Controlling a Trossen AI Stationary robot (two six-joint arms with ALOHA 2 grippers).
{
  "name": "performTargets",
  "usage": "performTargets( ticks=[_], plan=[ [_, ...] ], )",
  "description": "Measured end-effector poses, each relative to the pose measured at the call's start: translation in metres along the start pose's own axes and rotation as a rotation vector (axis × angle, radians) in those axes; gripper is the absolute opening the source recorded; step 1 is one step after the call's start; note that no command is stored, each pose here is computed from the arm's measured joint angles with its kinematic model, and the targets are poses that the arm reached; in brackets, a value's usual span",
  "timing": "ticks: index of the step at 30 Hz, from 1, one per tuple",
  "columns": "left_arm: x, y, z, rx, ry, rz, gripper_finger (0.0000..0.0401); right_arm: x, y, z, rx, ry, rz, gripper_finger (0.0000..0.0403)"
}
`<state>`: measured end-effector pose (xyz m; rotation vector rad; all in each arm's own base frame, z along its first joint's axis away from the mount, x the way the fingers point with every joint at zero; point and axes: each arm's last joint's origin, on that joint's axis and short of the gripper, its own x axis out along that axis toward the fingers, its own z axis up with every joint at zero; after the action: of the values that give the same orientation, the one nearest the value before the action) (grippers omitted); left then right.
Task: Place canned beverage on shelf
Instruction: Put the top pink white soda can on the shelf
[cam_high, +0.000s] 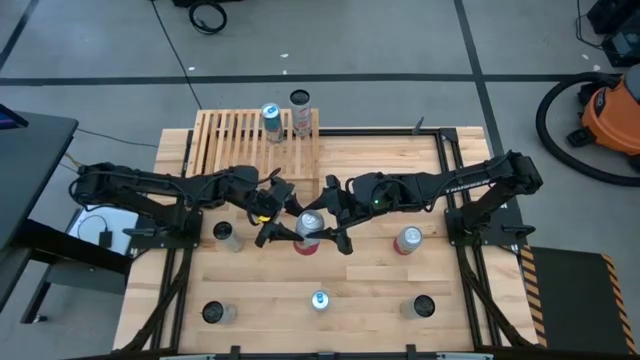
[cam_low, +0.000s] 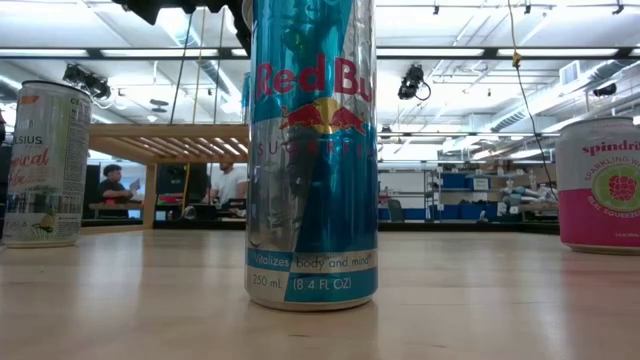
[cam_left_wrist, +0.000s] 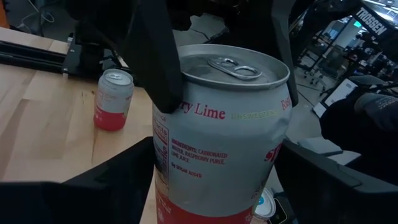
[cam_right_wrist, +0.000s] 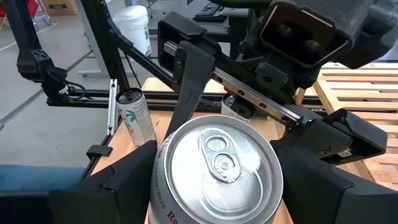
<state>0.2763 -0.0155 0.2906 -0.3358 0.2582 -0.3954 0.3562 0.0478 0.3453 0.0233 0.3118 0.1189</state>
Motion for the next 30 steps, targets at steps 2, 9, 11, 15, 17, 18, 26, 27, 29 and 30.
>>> performTargets(
  ticks=[2,9,11,15,17,18,26,27,29,30],
  plan=[
    [0.0,0.0,0.0,0.0,0.0,-0.001,0.0307,0.0,0.0,0.0,0.0,0.0,0.0,0.0292],
    [0.0,-0.0001,0.0,0.001,0.001,-0.003,0.0292,0.0,0.0001,0.0001,-0.001,-0.001,0.0,0.0292],
    [0.0,-0.0001,0.0,0.001,0.001,-0.004,0.0291,0.0,0.0001,0.0001,-0.001,-0.001,0.0,0.0292],
    [0.0,-0.0001,0.0,0.001,0.001,-0.004,0.029,0.0,0.0001,0.0001,-0.002,-0.001,0.0,0.0292],
    [0.0,-0.0002,0.0,0.0,0.001,-0.005,0.0289,0.0,0.0003,0.0001,0.003,-0.001,0.001,0.0292],
    [0.0,-0.0002,0.0,0.0,0.001,-0.006,0.0289,0.0,0.0003,0.0001,0.005,-0.001,0.001,0.0292],
    [0.0,-0.0003,0.0001,0.007,0.001,-0.008,0.0286,-0.0001,0.0007,0.0012,0.004,-0.01,0.008,0.0316],
    [0.0,-0.0002,-0.0002,0.006,0.003,-0.008,0.0284,-0.0002,0.0007,0.0021,0.002,-0.018,0.008,0.0317],
    [0.0005,0.0001,-0.003,-0.003,0.024,-0.012,0.0279,-0.0011,-0.0001,0.0058,-0.005,-0.045,-0.002,0.0318],
    [0.0007,0.0,-0.0038,0.003,0.031,-0.017,0.0276,-0.0015,-0.0009,0.0068,-0.007,-0.053,-0.012,0.0319]
  ],
)
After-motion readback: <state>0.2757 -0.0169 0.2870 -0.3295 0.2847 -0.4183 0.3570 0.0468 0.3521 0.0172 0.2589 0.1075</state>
